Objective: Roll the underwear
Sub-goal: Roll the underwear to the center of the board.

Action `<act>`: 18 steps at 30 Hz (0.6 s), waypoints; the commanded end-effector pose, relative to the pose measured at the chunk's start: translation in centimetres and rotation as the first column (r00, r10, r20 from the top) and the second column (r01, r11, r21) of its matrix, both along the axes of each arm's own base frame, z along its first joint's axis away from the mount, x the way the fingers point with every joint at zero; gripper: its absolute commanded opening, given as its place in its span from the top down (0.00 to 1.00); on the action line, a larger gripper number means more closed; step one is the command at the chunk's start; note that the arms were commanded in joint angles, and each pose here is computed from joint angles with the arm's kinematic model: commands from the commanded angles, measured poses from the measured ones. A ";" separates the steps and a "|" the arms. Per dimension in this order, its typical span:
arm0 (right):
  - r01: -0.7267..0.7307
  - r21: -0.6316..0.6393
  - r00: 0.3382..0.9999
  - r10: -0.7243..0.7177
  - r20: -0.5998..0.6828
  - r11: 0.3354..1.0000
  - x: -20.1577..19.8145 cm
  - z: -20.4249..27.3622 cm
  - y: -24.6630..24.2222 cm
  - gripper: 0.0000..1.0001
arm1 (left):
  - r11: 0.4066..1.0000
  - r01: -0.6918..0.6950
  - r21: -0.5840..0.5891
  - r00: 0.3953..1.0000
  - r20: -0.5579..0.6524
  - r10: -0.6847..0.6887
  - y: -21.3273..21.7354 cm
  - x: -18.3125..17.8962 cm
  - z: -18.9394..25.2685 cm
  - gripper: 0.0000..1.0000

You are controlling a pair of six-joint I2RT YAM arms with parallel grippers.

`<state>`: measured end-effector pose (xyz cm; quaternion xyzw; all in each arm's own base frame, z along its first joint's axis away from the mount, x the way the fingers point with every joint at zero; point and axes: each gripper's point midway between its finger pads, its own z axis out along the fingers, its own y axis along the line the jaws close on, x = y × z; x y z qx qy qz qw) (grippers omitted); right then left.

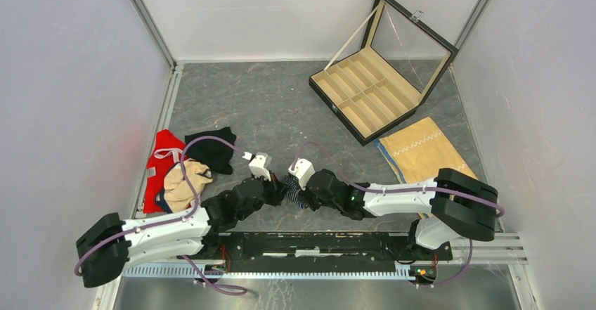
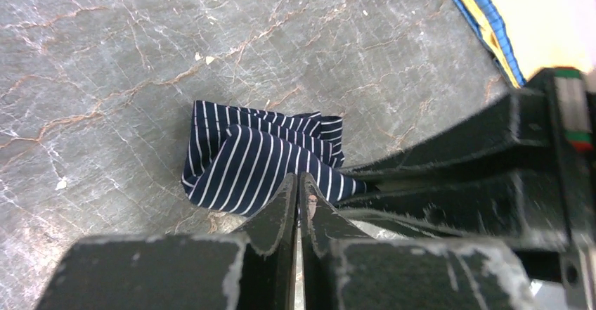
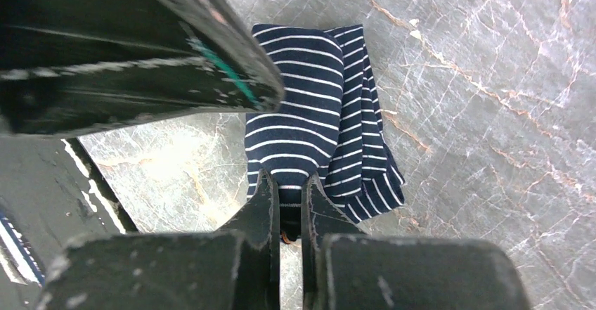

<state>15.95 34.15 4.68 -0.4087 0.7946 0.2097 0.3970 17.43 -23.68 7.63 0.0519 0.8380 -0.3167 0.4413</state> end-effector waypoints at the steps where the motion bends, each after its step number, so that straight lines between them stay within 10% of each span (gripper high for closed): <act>1: 0.039 0.030 0.990 -0.034 -0.137 0.999 -0.7 -1.7 -1.4 1.00 | 0.998 -0.037 -0.042 0.999 0.011 0.037 0.3 0.3 1.9 0.91; 18: 0.152 0.129 0.915 -0.090 -0.392 0.980 -1.0 -3.7 -3.5 1.00 | 1.000 0.009 -0.010 1.000 0.003 -0.009 -1.3 0.5 0.3 0.92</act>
